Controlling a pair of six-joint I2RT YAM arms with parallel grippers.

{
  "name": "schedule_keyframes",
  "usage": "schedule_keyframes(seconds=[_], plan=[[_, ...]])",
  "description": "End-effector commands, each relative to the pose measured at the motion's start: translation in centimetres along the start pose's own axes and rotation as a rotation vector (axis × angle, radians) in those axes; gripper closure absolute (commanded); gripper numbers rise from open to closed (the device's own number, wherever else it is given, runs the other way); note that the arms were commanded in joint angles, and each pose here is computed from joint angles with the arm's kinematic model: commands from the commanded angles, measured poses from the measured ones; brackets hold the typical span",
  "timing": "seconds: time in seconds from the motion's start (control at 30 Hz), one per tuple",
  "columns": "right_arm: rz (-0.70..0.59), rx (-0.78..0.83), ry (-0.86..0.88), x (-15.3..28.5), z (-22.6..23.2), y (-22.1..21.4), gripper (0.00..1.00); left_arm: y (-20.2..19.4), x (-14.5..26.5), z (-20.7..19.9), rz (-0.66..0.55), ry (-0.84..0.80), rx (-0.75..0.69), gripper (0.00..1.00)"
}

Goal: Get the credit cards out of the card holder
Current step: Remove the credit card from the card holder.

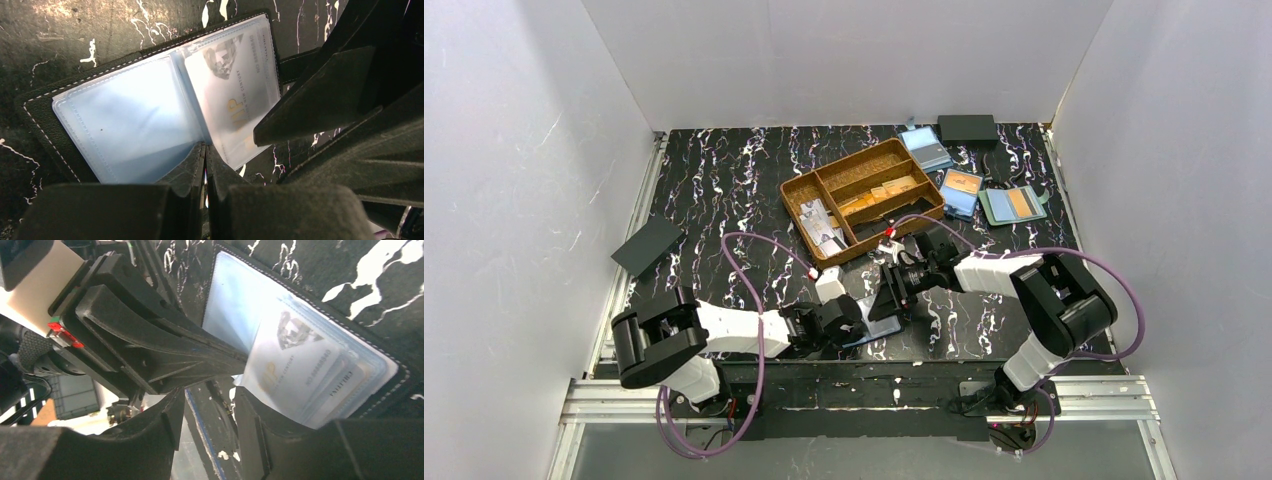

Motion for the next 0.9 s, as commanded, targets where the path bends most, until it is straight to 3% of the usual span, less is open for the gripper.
schedule_keyframes(seconds=[0.0, 0.2, 0.57, 0.87], plan=[[-0.034, 0.113, -0.133, 0.8, -1.2, 1.3, 0.49, -0.2, 0.2, 4.4, -0.004, 0.121, -0.036, 1.0], [-0.022, 0.105, -0.264, 1.5, -3.6, 1.2, 0.47, 0.3, 1.2, 3.2, -0.007, 0.07, -0.039, 1.0], [-0.054, 0.149, -0.268, 2.2, -3.0, 2.1, 0.46, 0.8, 2.0, 0.6, -0.006, -0.001, -0.053, 0.98], [-0.02, 0.091, -0.235, 1.8, -3.7, 1.3, 0.45, 1.5, 1.1, -0.9, -0.009, -0.007, -0.061, 0.89]])
Point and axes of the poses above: each gripper's point midway between its finger pads, its own x axis back along the fingers, its own z axis along the line the jaws close on, y = z × x, the point moved 2 cm from there along x, back along the fingers, and after that the axes turned 14 degrees about x, right-handed, at the moved point
